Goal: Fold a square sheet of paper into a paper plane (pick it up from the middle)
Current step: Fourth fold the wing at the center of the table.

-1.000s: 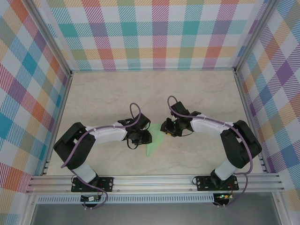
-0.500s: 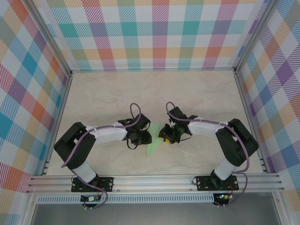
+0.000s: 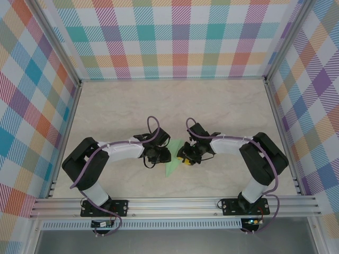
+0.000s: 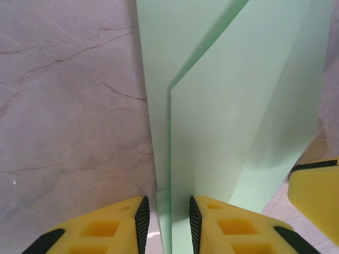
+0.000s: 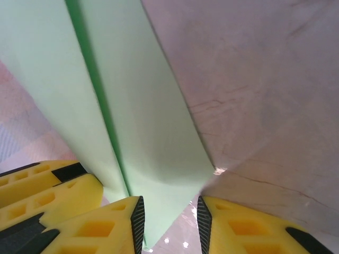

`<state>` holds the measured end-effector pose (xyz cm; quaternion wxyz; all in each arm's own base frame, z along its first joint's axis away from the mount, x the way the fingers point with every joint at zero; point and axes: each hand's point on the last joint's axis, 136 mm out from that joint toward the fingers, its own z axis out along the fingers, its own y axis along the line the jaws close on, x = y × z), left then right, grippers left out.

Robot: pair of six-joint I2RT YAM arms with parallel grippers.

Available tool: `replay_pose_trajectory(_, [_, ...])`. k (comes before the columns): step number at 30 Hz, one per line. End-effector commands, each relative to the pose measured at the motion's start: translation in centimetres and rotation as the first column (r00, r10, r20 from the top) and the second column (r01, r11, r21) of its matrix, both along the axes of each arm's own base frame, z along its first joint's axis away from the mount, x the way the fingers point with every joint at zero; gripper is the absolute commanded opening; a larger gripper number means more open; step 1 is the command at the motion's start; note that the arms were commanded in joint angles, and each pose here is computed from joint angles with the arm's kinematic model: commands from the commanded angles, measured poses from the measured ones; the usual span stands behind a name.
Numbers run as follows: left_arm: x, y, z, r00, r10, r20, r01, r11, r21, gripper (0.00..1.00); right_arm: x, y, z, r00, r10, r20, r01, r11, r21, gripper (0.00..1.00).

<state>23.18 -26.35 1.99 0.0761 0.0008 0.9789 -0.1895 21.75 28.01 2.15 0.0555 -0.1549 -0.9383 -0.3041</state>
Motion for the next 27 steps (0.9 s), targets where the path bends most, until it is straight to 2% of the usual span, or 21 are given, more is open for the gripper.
replay_pose_trajectory(1, [0.0,0.4,-1.0,1.0,-0.007,-0.023,0.008,1.0,0.026,0.29,0.6,1.0,-0.5,1.0,-0.012,0.008,0.012,0.999,0.038,0.33])
replay_pose_trajectory(9, [-0.1,0.5,-1.3,1.0,-0.004,-0.031,0.005,1.0,0.031,0.26,1.6,1.8,0.1,0.998,-0.038,0.046,0.034,0.996,0.085,0.34])
replay_pose_trajectory(13, [0.1,0.6,-1.0,0.999,0.021,-0.031,-0.022,1.0,-0.008,0.26,2.3,2.3,0.6,0.997,-0.041,0.071,0.034,0.994,0.103,0.35])
replay_pose_trajectory(27, [1.1,2.4,-0.9,0.989,0.144,-0.046,-0.148,0.985,-0.093,0.26,4.5,2.2,2.1,0.98,0.005,0.2,-0.023,0.996,0.088,0.47])
